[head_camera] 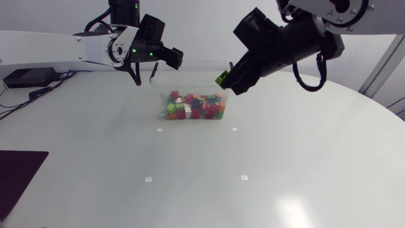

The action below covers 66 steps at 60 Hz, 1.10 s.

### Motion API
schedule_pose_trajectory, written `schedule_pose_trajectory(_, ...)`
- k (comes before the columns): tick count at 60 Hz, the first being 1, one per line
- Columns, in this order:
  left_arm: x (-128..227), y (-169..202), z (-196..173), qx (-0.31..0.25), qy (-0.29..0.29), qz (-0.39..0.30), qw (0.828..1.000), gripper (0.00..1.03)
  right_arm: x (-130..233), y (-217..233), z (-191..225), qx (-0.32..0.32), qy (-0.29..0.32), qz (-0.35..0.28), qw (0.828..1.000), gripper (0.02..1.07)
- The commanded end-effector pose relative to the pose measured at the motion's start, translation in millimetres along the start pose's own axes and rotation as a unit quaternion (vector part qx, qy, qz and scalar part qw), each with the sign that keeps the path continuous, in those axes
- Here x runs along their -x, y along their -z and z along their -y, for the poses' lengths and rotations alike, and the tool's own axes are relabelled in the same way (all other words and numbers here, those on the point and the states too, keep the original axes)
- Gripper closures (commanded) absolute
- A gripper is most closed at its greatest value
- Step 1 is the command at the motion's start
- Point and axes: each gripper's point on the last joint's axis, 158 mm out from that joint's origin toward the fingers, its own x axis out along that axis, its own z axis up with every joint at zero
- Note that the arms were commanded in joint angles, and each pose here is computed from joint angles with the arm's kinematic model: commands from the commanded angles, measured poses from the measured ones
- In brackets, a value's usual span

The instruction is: Place the duplo bricks in the container

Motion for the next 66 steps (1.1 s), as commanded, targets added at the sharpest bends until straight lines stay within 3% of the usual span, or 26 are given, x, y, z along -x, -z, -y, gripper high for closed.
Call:
schedule_pose_trajectory(1, 19, -13, -2, 0.014, -0.007, 0.009, 1.000, 0.05, -9, -11, 7, -0.023, 0.001, 0.012, 1.000, 0.71)
schedule_pose_trajectory(13, 43, -11, -15, 0.016, -0.037, -0.002, 0.999, 0.05, -22, -41, 32, -0.047, 0.023, 0.052, 0.997, 0.71)
schedule_pose_trajectory(48, 89, 13, -42, 0.025, -0.075, -0.022, 0.997, 0.05, -74, -59, 75, -0.089, 0.047, 0.092, 0.991, 0.70)
schedule_pose_trajectory(59, 106, 18, -44, 0.023, -0.085, -0.021, 0.996, 0.05, -102, -52, 91, -0.090, 0.075, 0.096, 0.988, 0.48)
schedule_pose_trajectory(66, 114, 23, -46, 0.020, -0.093, -0.022, 0.995, 0.05, -121, -45, 100, -0.093, 0.085, 0.087, 0.988, 0.24)
